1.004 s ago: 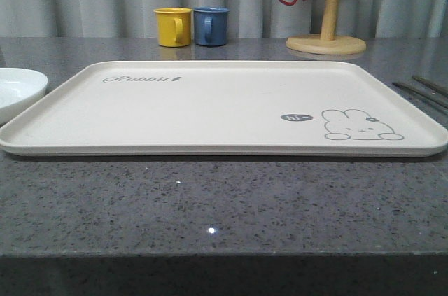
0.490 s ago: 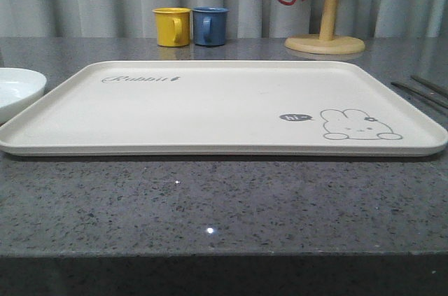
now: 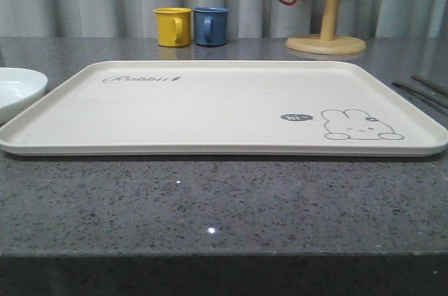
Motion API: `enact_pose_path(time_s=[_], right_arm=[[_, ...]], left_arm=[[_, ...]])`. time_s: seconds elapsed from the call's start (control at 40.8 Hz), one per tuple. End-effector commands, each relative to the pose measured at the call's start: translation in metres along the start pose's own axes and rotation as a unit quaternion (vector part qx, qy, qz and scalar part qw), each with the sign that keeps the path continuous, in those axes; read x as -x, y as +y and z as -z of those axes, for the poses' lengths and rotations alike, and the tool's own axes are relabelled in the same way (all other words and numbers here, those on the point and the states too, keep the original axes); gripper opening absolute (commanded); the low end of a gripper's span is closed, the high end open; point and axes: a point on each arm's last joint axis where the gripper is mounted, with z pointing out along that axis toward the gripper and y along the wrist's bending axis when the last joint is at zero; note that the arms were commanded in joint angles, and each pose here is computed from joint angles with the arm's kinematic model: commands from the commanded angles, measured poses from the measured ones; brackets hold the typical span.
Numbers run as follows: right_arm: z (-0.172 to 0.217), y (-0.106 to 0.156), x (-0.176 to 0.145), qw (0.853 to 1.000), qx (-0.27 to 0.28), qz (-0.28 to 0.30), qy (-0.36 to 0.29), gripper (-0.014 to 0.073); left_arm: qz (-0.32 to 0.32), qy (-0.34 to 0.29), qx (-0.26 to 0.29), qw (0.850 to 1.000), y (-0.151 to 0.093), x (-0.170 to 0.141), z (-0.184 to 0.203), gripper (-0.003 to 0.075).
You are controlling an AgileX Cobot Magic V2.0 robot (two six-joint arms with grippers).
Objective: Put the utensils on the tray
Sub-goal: 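Grasp the white plate rim with the left gripper and lift it, then carry the plate over the tray and lower it onto the tray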
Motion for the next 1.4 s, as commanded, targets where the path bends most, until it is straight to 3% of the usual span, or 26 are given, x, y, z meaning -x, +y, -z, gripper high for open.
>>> enact_pose_path(time_s=[0.0, 0.294, 0.392, 0.637, 0.808, 1.029, 1.371], right_arm=[[0.003, 0.000, 0.015, 0.999, -0.001, 0.005, -0.042, 0.0471], [0.003, 0.000, 0.015, 0.999, -0.001, 0.005, -0.042, 0.0471], [0.003, 0.000, 0.015, 0.999, -0.001, 0.005, -0.042, 0.0471], [0.003, 0.000, 0.015, 0.999, -0.001, 0.005, -0.042, 0.0471], [0.003, 0.000, 0.015, 0.999, -0.001, 0.005, -0.042, 0.0471], [0.003, 0.000, 0.015, 0.999, -0.001, 0.005, -0.042, 0.0471], [0.003, 0.000, 0.015, 0.999, -0.001, 0.005, -0.042, 0.0471]], left_arm=[[0.015, -0.050, -0.023, 0.998, -0.001, 0.017, -0.001, 0.0515], [0.036, -0.023, -0.021, 0.999, 0.012, 0.020, -0.029, 0.0484], [0.035, -0.023, -0.021, 0.999, 0.012, 0.020, -0.029, 0.0369], [0.021, -0.013, -0.010, 1.000, 0.013, 0.018, -0.029, -0.0021], [0.008, -0.016, -0.022, 1.000, 0.008, 0.029, -0.018, -0.0018], [-0.039, -0.034, -0.082, 0.995, -0.016, 0.057, 0.013, -0.0018], [-0.163, -0.041, -0.150, 0.974, -0.110, 0.063, -0.003, -0.0018]])
